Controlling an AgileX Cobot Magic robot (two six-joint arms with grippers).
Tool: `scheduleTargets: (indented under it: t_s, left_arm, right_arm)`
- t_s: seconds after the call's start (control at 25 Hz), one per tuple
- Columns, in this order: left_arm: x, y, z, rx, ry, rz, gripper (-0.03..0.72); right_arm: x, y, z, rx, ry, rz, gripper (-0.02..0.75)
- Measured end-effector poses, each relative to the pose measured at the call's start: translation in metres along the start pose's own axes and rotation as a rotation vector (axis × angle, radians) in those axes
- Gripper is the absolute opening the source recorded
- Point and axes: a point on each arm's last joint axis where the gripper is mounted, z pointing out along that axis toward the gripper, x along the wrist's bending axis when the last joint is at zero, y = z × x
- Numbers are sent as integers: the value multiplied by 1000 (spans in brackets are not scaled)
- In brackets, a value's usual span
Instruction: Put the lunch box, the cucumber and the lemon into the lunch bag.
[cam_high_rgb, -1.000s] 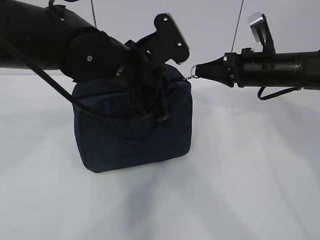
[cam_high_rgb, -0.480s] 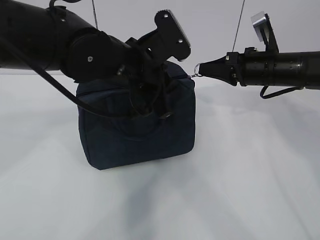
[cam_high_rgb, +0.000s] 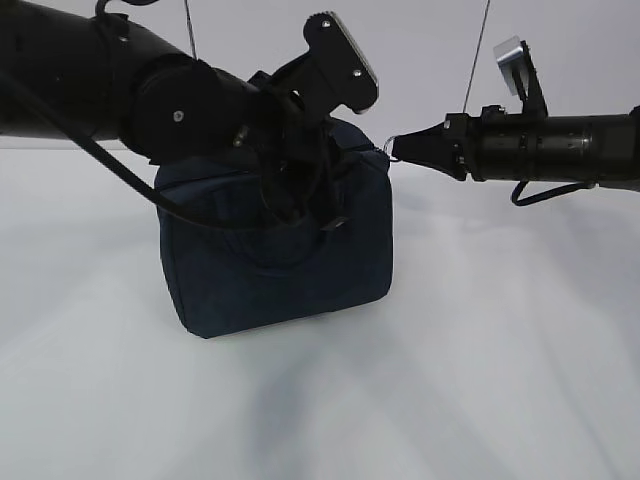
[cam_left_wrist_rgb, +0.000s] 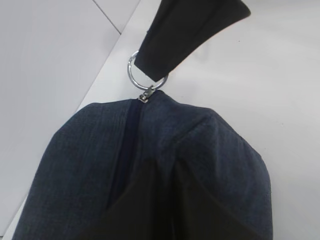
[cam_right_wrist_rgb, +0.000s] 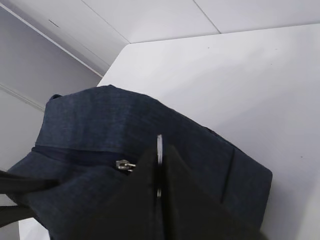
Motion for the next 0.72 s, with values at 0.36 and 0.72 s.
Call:
scheduleTargets:
  t_s: [0.36, 0.72]
  left_arm:
    - [1, 0, 0, -9, 5, -5, 29]
    - [2, 2, 0, -39, 17, -6, 29]
  right_arm:
    - [0, -2, 19, 16, 24, -10, 20]
    - [-7, -9, 24, 25, 16, 12, 20]
